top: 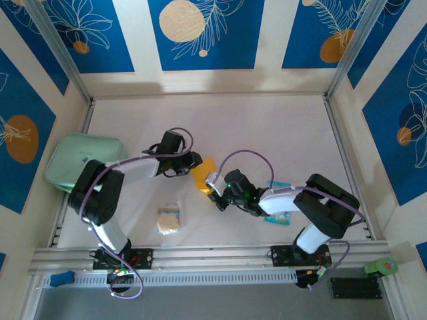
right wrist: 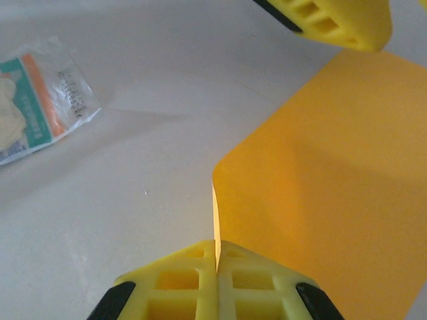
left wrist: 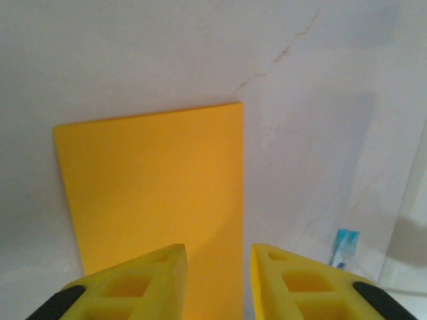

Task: Fold a paper plane with a square sheet of paper (pick it up from the middle)
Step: Third fold the triangle at the center of the table.

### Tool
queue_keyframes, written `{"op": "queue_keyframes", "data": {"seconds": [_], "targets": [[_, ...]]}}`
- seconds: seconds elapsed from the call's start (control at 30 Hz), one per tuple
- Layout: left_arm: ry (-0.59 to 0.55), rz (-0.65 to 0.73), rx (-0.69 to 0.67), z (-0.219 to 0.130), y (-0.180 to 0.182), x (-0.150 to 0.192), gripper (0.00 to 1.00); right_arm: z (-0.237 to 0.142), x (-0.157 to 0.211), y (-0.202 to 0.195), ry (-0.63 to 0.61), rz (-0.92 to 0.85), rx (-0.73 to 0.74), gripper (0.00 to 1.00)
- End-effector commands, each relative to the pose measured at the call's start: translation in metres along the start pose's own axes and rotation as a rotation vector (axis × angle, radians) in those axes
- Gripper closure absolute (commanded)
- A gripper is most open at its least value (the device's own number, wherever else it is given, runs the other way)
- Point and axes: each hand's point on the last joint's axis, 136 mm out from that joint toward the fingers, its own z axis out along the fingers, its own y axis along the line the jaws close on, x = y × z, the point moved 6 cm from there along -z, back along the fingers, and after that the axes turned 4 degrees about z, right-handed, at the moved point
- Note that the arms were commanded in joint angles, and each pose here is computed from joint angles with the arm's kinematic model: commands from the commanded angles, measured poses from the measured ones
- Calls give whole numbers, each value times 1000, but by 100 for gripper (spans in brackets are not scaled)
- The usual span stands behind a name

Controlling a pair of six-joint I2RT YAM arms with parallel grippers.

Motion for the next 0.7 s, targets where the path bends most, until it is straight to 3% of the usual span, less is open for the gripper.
{"op": "queue_keyframes", "data": {"seconds": [0.0,0.37,0.67], "targets": [[95,52,-31,15,-2,8,71,-4,-9,5,-9,92,-78,97],[187,111,-148,40,12,15,77,-7,-12,-14,-18,276,-89,97],[240,146,-217,49,22,21,80,-7,-17,-31,-2,343,-14,98]]}}
